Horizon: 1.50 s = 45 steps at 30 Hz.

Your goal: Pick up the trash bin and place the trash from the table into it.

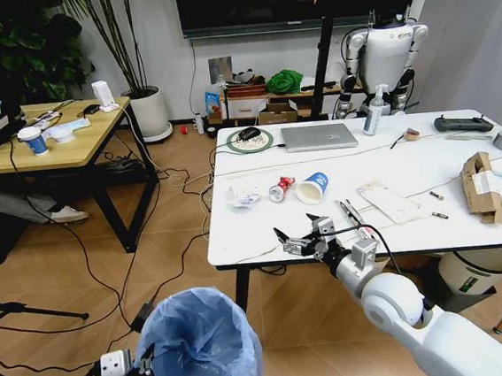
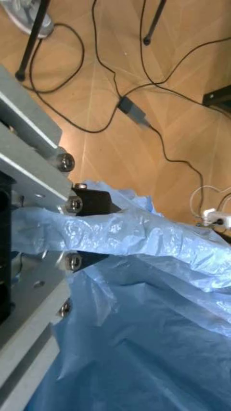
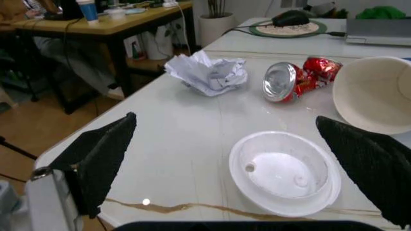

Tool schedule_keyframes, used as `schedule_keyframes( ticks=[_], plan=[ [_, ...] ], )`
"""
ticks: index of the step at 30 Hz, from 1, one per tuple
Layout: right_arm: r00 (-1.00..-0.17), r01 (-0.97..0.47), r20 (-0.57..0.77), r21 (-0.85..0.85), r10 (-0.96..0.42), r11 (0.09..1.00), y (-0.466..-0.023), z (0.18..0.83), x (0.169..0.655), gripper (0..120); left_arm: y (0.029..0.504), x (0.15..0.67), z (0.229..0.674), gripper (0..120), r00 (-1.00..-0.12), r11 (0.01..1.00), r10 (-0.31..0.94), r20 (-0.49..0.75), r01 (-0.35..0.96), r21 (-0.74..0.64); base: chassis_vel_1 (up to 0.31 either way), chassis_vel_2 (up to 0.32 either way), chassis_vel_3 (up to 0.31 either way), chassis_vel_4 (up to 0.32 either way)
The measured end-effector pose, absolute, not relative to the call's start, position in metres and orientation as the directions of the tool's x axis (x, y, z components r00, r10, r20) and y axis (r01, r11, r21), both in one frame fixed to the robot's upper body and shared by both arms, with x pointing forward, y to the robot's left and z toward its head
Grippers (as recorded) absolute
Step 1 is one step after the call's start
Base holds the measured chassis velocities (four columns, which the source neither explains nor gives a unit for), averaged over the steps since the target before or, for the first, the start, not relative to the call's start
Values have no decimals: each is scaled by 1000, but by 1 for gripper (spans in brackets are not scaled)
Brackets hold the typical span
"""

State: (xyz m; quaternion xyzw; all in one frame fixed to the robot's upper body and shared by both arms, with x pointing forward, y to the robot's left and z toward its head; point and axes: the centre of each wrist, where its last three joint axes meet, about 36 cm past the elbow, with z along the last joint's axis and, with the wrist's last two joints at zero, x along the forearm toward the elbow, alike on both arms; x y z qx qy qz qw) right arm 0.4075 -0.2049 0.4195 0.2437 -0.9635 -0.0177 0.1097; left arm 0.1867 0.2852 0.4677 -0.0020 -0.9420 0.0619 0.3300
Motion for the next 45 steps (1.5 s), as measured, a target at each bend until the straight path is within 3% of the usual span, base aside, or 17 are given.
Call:
schedule_keyframes(
  ticks=[8,15,28,45],
  plan=[
    [-892,-420,167,34,-420,907,-203,409,414,100,297,199,468,0,-752,996,93,653,63,-70,0,0,0,0],
    [-877,-400,299,-16,-377,916,-188,431,418,100,293,208,469,0,-770,993,94,631,31,-110,0,0,0,0],
    [-771,-442,479,74,-420,894,-151,444,449,100,291,201,464,0,-774,993,64,630,-12,-116,0,0,0,0],
    [-777,-420,513,8,-364,907,-156,442,464,99,289,199,463,0,-779,992,62,624,-21,-125,0,0,0,0]
  ],
)
